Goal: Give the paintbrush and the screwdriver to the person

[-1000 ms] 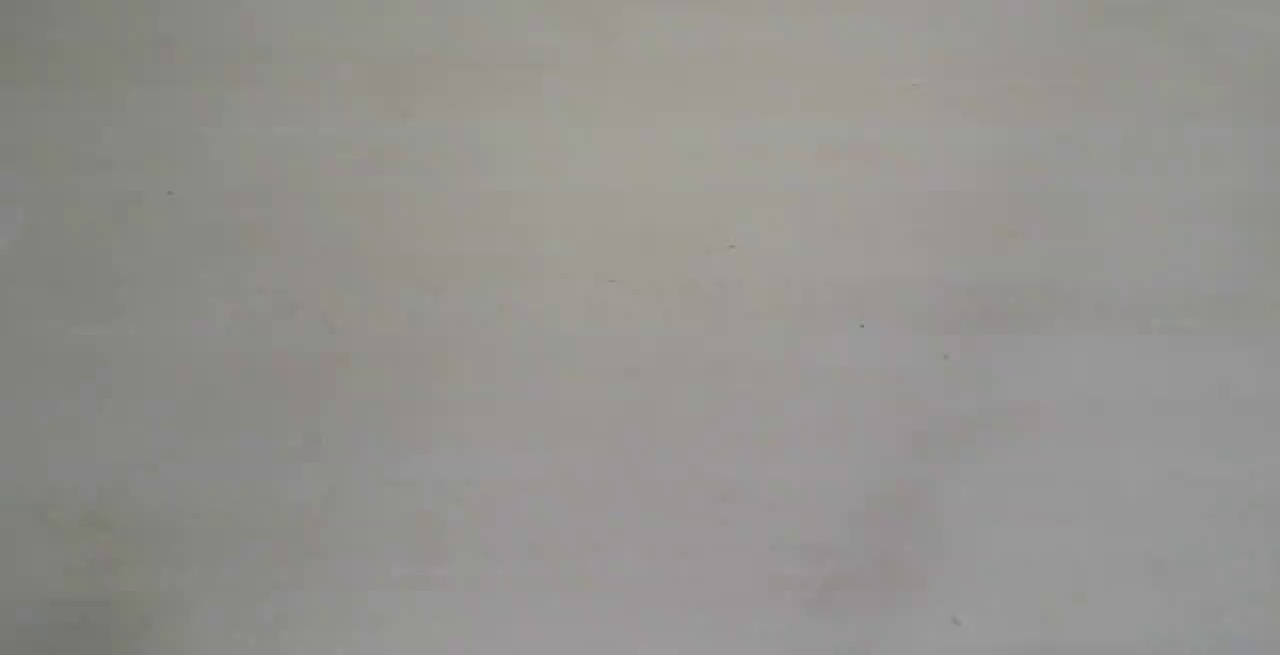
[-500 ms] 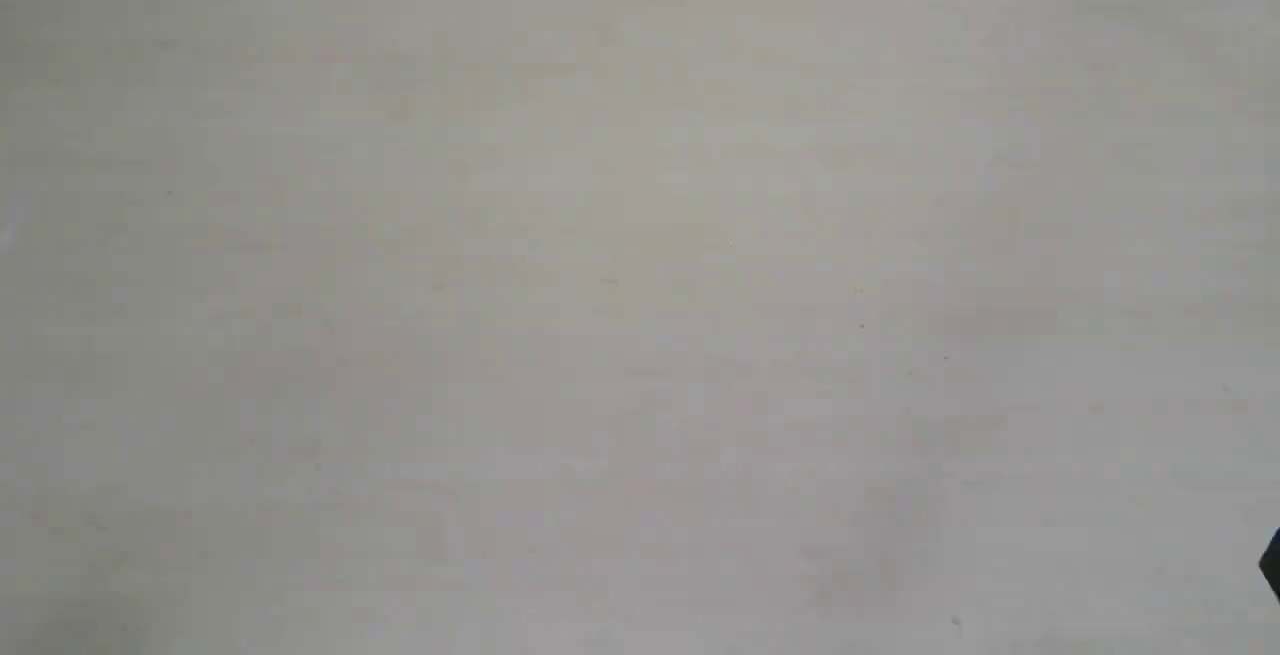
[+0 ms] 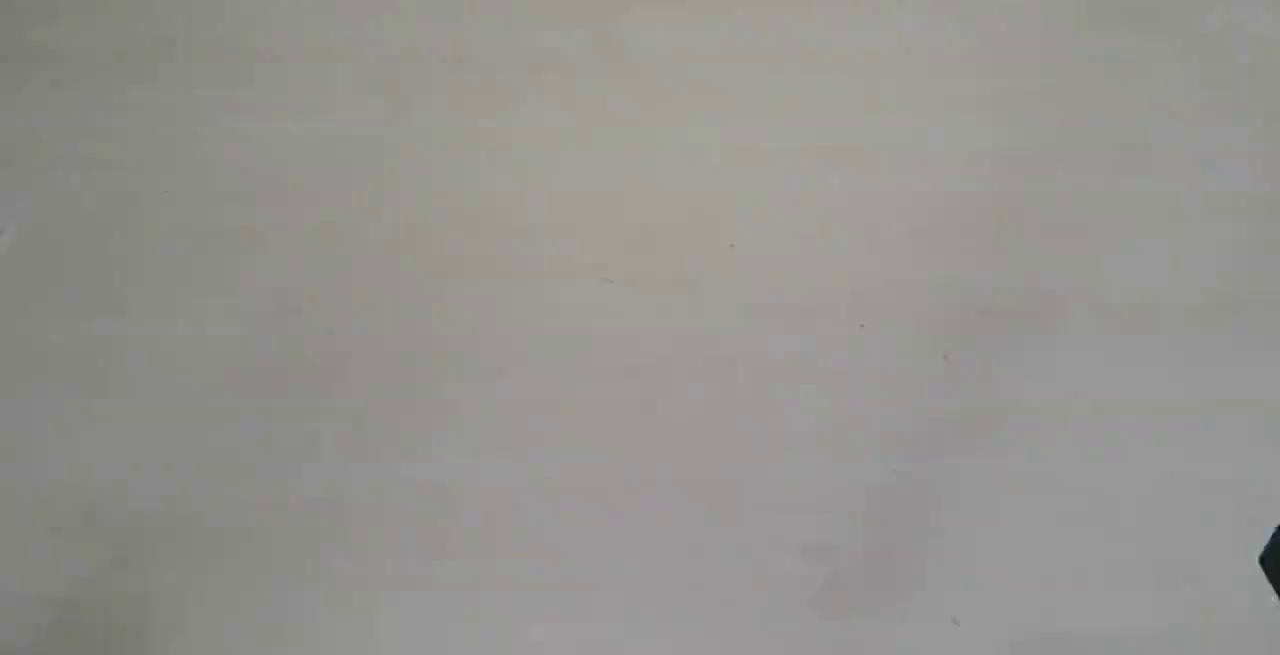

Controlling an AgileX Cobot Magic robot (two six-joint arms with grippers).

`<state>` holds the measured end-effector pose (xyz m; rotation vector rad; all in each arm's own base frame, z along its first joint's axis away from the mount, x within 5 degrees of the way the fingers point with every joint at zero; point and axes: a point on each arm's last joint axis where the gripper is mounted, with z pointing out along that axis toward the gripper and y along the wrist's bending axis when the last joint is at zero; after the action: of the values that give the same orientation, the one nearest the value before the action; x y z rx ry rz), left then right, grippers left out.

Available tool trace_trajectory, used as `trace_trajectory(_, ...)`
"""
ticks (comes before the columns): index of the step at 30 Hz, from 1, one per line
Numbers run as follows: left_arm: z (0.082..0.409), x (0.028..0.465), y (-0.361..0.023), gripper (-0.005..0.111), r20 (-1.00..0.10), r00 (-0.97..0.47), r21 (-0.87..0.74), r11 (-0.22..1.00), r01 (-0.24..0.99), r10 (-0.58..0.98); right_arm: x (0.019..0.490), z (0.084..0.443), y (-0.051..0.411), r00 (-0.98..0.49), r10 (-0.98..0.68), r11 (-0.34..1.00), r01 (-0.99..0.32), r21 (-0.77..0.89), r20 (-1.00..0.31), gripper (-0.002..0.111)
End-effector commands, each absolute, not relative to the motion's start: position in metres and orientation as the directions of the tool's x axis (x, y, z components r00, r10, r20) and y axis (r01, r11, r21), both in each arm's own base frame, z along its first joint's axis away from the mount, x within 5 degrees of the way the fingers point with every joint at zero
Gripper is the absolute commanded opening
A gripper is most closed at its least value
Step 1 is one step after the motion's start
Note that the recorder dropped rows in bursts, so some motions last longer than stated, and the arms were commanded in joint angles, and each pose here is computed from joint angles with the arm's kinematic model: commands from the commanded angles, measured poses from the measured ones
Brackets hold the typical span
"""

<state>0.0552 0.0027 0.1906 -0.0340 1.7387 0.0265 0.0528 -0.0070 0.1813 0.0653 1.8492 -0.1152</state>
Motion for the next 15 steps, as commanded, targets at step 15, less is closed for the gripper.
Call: trace_trajectory(15, 0.1908, 0.0553, 0.0022, 0.000, -0.987, -0.159, -0.004, 1.000, -0.029, -0.008, 0.0530, 0.1822, -0.0073, -0.258, -0.020, 0.993, 0.110, -0.050, -0.966, 0.005)
